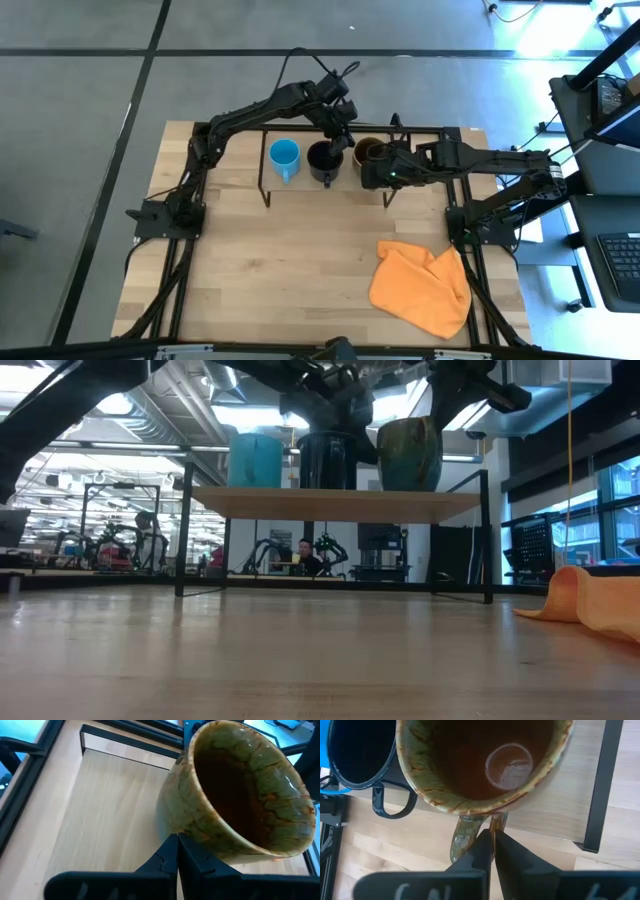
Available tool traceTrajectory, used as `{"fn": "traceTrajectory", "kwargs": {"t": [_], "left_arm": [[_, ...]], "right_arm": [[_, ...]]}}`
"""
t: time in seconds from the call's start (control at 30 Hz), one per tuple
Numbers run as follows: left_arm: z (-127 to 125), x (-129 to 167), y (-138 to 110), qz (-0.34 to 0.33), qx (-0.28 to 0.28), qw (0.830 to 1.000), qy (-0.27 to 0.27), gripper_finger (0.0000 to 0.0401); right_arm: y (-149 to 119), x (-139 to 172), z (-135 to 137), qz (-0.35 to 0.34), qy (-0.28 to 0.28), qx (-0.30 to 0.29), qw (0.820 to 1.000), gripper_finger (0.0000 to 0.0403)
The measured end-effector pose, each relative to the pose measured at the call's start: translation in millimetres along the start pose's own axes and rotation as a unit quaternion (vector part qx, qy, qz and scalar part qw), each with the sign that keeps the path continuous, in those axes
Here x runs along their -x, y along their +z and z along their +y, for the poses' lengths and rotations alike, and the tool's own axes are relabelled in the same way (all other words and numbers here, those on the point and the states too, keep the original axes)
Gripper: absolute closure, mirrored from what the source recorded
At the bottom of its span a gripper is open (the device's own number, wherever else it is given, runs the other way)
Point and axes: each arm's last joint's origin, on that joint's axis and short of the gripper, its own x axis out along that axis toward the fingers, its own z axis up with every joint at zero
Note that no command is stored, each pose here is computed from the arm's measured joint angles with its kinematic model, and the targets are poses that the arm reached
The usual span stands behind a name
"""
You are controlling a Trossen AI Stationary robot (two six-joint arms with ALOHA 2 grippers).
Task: Stack small to large cups/mugs on shelf
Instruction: Put the brown mug on the shelf, then return to Home Position
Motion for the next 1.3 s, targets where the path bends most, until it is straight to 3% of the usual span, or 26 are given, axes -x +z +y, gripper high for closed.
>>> {"fn": "traceTrajectory", "kwargs": {"t": [0.33, 0.5, 0.7, 0.87, 1.0, 1.07, 1.17, 1.3], "left_arm": [[22, 27, 5, -0.018, 0.018, 0.999, 0.039, 0.0384], [16, 53, 18, -0.042, 0.009, 0.998, 0.047, 0.038], [-11, 92, 32, -0.094, -0.025, 0.993, 0.066, 0.0384], [-42, 132, 38, -0.134, -0.047, 0.984, 0.105, 0.0385], [-68, 158, 37, -0.154, -0.05, 0.982, 0.099, 0.0385], [-81, 166, 36, -0.163, -0.036, 0.982, 0.084, 0.0385], [-99, 167, 32, -0.148, -0.037, 0.987, 0.045, 0.0385], [-128, 164, 31, -0.145, -0.047, 0.988, 0.008, 0.0385]], "right_arm": [[-1, 1, -9, -0.004, -0.045, 0.018, 0.999, 0.0379], [6, 12, -13, -0.045, -0.055, 0.047, 0.996, 0.0379], [31, 50, -7, -0.109, -0.016, 0.137, 0.984, 0.0379], [54, 102, 4, -0.175, 0.047, 0.243, 0.953, 0.0379], [68, 150, 4, -0.252, 0.075, 0.272, 0.926, 0.0379], [72, 168, 1, -0.27, 0.097, 0.259, 0.922, 0.0379], [72, 180, 1, -0.273, 0.125, 0.251, 0.92, 0.0379], [58, 168, 11, -0.208, 0.179, 0.364, 0.89, 0.0379]]}}
